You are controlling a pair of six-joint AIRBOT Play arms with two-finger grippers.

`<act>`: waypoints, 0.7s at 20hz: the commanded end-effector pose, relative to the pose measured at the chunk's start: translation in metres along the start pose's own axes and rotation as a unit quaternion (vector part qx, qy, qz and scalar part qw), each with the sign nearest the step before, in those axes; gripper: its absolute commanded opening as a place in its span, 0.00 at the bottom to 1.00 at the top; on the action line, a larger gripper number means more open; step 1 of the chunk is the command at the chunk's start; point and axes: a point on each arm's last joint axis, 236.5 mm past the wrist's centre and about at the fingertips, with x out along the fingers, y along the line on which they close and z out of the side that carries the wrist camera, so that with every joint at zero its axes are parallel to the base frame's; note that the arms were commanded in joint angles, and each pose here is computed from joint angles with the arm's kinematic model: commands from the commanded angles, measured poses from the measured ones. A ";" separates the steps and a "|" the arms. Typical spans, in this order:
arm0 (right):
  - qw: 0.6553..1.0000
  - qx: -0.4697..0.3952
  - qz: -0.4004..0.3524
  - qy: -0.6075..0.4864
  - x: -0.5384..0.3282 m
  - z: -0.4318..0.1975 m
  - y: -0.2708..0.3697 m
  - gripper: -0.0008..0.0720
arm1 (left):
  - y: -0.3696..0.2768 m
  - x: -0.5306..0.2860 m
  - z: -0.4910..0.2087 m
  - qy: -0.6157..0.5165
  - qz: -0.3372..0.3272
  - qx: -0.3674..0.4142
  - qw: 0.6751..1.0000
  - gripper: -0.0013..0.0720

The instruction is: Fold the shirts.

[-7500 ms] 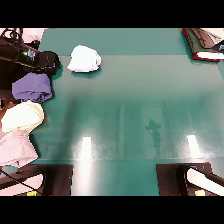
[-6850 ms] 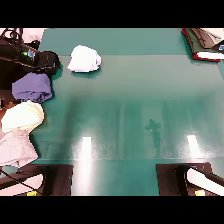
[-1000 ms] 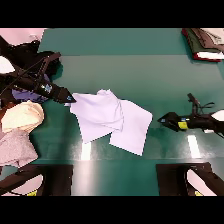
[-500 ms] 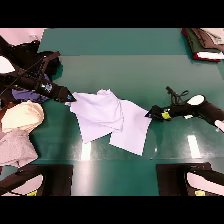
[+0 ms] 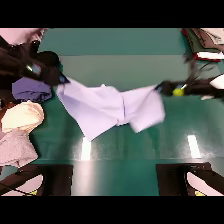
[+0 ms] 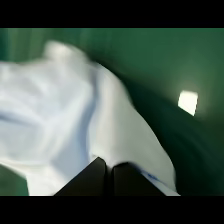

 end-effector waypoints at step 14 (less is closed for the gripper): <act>0.916 -0.165 -0.147 -0.334 -0.323 0.090 0.161 0.03 | -0.147 -0.292 0.048 -0.359 0.175 0.201 0.895 0.05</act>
